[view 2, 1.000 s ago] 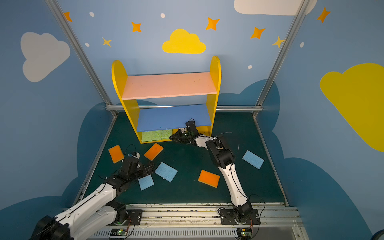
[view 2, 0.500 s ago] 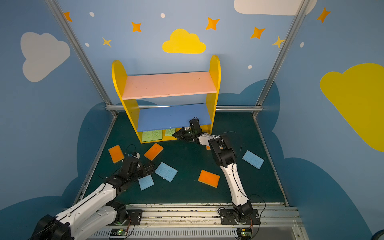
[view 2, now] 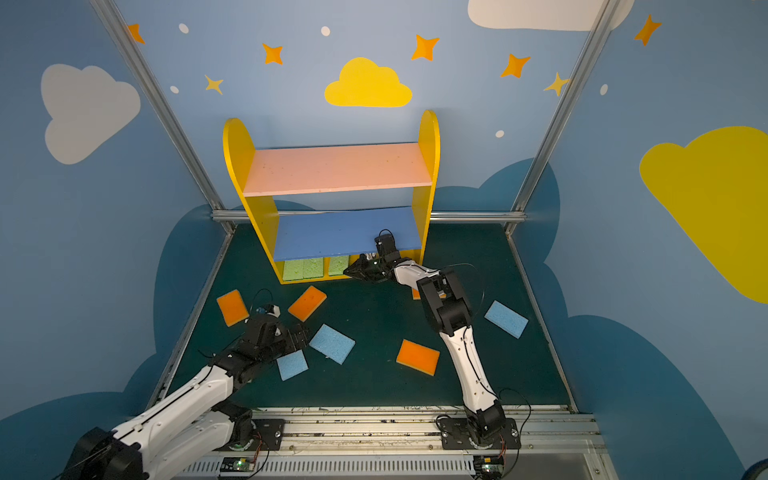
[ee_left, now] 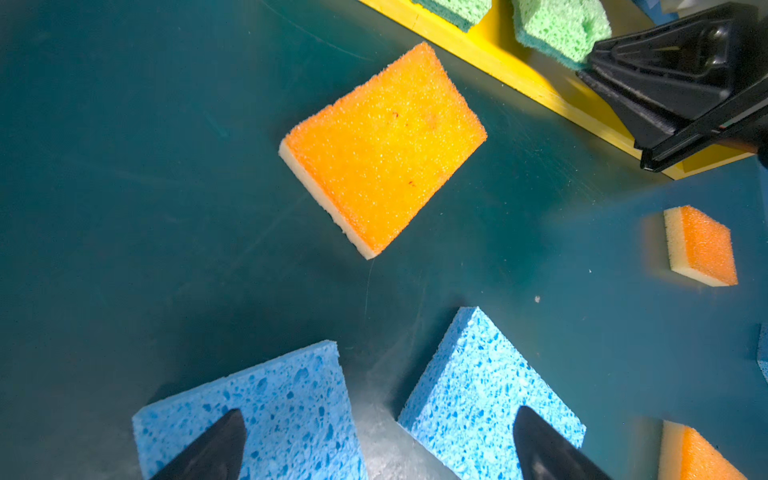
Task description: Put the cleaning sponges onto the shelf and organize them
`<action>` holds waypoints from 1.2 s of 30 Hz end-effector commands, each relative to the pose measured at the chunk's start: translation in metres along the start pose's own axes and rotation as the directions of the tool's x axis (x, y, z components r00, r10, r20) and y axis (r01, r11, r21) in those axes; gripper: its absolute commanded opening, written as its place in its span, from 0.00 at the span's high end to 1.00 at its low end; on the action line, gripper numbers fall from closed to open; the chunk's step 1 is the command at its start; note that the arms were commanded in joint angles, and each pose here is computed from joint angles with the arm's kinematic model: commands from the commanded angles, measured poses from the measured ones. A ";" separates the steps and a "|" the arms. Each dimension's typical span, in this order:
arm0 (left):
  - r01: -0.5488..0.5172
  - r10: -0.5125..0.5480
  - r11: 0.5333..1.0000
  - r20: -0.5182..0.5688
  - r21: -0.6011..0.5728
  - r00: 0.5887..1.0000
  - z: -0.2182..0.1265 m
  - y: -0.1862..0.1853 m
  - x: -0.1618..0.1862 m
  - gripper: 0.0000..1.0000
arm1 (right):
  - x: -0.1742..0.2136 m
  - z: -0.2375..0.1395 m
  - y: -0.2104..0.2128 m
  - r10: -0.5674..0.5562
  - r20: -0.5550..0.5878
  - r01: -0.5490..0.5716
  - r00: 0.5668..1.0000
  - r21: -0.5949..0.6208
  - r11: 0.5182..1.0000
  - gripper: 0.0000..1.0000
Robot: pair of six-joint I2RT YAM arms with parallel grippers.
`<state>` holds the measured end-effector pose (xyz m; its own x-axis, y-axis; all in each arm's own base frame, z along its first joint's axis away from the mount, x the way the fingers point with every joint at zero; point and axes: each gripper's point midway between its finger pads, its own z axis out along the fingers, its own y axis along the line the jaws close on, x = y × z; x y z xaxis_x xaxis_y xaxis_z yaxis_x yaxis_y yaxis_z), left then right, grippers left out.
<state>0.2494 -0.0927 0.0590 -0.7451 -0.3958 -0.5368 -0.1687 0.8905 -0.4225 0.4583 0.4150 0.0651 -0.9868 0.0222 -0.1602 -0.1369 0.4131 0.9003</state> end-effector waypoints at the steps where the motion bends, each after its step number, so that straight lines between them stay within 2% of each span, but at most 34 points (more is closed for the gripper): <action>1: -0.013 0.013 1.000 0.002 0.010 1.000 0.001 -0.001 -0.001 0.01 | 0.005 0.015 -0.027 0.033 -0.020 -0.033 0.999 0.027 0.999 0.87; 11: -0.013 0.013 1.000 0.000 0.009 1.000 0.001 -0.001 -0.001 0.01 | 0.005 0.026 -0.027 0.053 -0.011 -0.053 0.999 -0.002 0.999 0.77; 16: -0.014 0.014 1.000 0.004 0.013 1.000 0.000 -0.002 -0.002 0.01 | 0.005 0.024 -0.029 0.059 -0.013 -0.059 0.998 0.000 0.998 0.66; 26: -0.014 0.014 1.000 -0.001 0.010 1.000 0.001 -0.002 -0.001 0.01 | 0.011 0.007 -0.030 0.062 -0.001 -0.062 0.998 0.010 0.998 0.63; 28: -0.016 0.016 1.000 -0.004 0.011 1.000 0.001 -0.002 -0.001 0.01 | 0.012 0.002 -0.029 0.057 0.005 -0.057 0.998 0.010 0.998 0.59; 29: -0.016 0.016 1.000 -0.004 0.012 1.000 0.001 -0.002 0.000 0.00 | 0.013 -0.001 -0.029 0.056 0.008 -0.056 0.998 0.006 0.998 0.50; 32: -0.014 0.014 1.000 -0.004 0.015 1.000 0.001 -0.003 -0.001 0.01 | 0.013 -0.009 -0.028 0.045 0.024 -0.045 0.999 -0.026 0.999 0.34; 35: -0.013 0.013 1.000 -0.005 0.018 1.000 0.001 -0.004 -0.001 0.01 | 0.011 -0.016 -0.027 0.044 0.049 -0.041 0.998 -0.053 0.998 0.33; 36: -0.014 0.014 1.000 -0.004 0.020 1.000 0.001 -0.004 -0.001 0.00 | 0.011 -0.019 -0.027 0.044 0.060 -0.041 0.997 -0.057 0.998 0.37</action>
<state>0.2487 -0.0942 0.0575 -0.7527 -0.3913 -0.5294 -0.1637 0.8902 -0.4252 0.4454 0.4026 0.0484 -0.9865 0.0512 -0.1555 -0.1272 0.3576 0.9252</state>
